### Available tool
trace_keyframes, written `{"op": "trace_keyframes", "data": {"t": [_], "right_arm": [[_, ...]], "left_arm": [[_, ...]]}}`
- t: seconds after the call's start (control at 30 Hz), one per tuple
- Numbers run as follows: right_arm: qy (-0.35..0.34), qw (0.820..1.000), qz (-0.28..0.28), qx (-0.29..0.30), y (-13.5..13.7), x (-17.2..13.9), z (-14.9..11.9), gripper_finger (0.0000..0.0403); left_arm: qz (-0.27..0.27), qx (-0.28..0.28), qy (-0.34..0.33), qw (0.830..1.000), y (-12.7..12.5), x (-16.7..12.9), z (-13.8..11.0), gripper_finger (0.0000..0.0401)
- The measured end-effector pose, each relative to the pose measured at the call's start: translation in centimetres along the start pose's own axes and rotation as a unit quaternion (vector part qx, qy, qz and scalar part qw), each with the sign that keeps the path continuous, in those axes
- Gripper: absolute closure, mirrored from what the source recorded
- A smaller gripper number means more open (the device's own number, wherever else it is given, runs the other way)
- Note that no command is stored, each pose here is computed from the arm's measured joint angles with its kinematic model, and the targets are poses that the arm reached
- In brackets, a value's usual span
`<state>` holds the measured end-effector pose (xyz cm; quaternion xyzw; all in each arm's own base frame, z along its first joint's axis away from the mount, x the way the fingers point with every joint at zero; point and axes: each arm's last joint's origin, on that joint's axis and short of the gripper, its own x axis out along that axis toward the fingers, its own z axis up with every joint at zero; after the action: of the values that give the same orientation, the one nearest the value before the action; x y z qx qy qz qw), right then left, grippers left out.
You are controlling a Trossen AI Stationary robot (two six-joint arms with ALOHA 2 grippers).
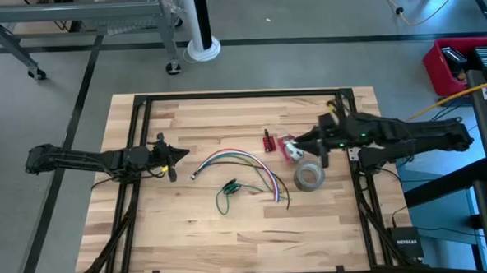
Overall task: Coil cords
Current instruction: Return to Home Position
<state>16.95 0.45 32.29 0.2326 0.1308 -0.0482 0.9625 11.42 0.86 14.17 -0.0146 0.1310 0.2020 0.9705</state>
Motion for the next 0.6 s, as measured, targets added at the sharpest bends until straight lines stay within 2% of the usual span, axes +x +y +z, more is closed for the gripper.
{"op": "trace_keyframes", "data": {"t": [0.1,0.23,0.6], "right_arm": [[-0.016,1.000,0.008,0.005,-1.0,-1.9,-1.6,0.0291],[-0.041,0.998,0.023,0.045,-2.5,-3.0,-4.3,0.0291],[-0.067,0.992,0.044,0.098,-7.0,-1.1,-13.0,0.0291]], "left_arm": [[0.000,0.000,0.000,1.000,0.0,0.0,0.0,0.0401],[0.000,0.000,0.000,1.000,0.0,0.0,0.0,0.0401],[0.000,0.000,0.000,1.000,0.0,0.0,0.0,0.0401]]}}
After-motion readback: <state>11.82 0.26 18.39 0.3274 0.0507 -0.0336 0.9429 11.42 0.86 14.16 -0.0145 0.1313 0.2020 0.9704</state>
